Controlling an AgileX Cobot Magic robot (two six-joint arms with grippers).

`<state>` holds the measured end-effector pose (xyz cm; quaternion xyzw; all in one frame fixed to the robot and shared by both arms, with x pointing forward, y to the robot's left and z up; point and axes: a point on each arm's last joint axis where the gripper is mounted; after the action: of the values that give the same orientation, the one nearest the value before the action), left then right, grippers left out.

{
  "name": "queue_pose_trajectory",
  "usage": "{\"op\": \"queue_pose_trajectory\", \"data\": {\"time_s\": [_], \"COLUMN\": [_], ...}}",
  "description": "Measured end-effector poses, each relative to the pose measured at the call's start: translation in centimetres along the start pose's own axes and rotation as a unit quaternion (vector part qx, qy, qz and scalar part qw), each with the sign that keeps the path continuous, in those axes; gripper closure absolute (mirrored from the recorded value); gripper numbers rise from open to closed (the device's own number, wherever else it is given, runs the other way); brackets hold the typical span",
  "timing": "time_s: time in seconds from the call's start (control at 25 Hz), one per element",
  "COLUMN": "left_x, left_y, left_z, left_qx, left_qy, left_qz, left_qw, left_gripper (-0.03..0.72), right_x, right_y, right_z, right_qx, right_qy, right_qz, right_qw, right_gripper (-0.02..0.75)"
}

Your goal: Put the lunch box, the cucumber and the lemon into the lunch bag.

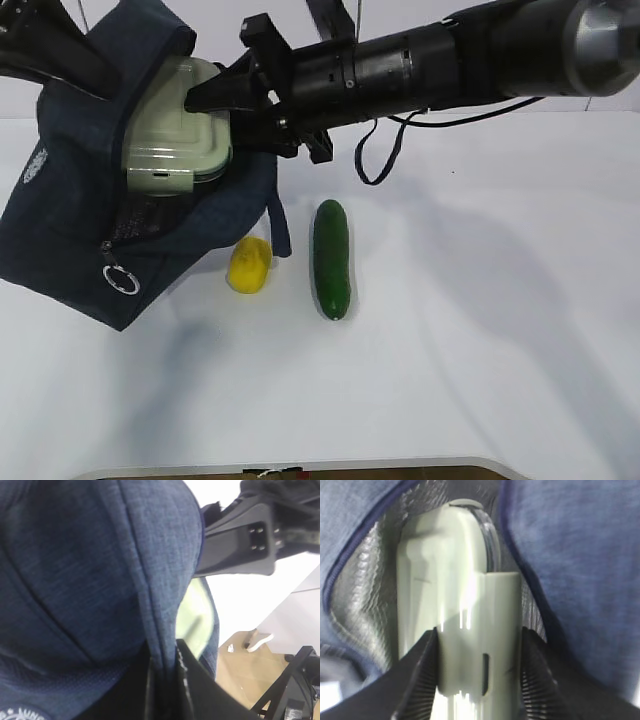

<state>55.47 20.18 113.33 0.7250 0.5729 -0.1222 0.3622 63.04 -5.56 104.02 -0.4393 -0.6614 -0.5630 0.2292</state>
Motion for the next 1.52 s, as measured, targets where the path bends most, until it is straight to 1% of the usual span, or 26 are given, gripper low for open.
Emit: {"op": "queue_pose_trajectory", "data": {"time_s": [0.12, 0.24, 0.4, 0.56, 0.68, 1.08, 1.24, 1.36, 1.52], "left_x": [0.5, 0.8, 1.4, 2.2, 2.9, 4.6, 5.2, 5.3, 5.4], "left_y": [0.2, 0.3, 0.4, 0.6, 0.7, 1.2, 1.3, 1.3, 1.4], "left_z": [0.6, 0.9, 1.5, 2.3, 3.2, 5.3, 6.0, 6.2, 6.3], "left_qx": [0.006, 0.009, 0.019, 0.030, 0.041, 0.053, 0.061, 0.063, 0.061], "left_qy": [0.001, 0.003, 0.015, 0.018, 0.019, 0.025, 0.024, 0.022, 0.023], "left_qz": [-0.006, -0.007, -0.007, -0.014, -0.022, -0.031, -0.037, -0.038, -0.039], "left_qw": [1.000, 1.000, 1.000, 0.999, 0.999, 0.998, 0.997, 0.997, 0.997], "left_gripper": [0.677, 0.677, 0.677, 0.677, 0.677, 0.677, 0.677, 0.677, 0.677], "right_x": [-0.8, -1.4, -1.9, -3.2, -4.2, -6.8, -7.1, -7.1, -7.4], "right_y": [-0.3, -0.3, -0.4, -1.1, -1.6, -2.6, -2.6, -2.7, -2.5], "right_z": [1.4, 2.8, 4.1, 5.2, 5.8, 7.0, 7.1, 7.2, 7.2], "right_qx": [-0.017, -0.026, -0.023, -0.017, -0.014, -0.011, -0.014, -0.015, -0.024], "right_qy": [-0.005, 0.001, 0.008, 0.006, -0.002, -0.025, -0.032, -0.035, -0.050], "right_qz": [0.012, 0.018, 0.018, 0.035, 0.046, 0.067, 0.068, 0.067, 0.065], "right_qw": [1.000, 0.999, 1.000, 0.999, 0.999, 0.997, 0.997, 0.997, 0.996], "right_gripper": [0.371, 0.371, 0.371, 0.371, 0.371, 0.372, 0.372, 0.371, 0.371]}}
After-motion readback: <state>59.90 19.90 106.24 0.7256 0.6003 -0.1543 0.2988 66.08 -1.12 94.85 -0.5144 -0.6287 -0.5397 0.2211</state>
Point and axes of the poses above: a point on each arm's last joint axis where the gripper is mounted, z pointing out along that axis toward the gripper, x along the wrist's bending axis when the last joint is at zero, y = z × x, and after that the axes turned 10 degrees about -z, right-handed
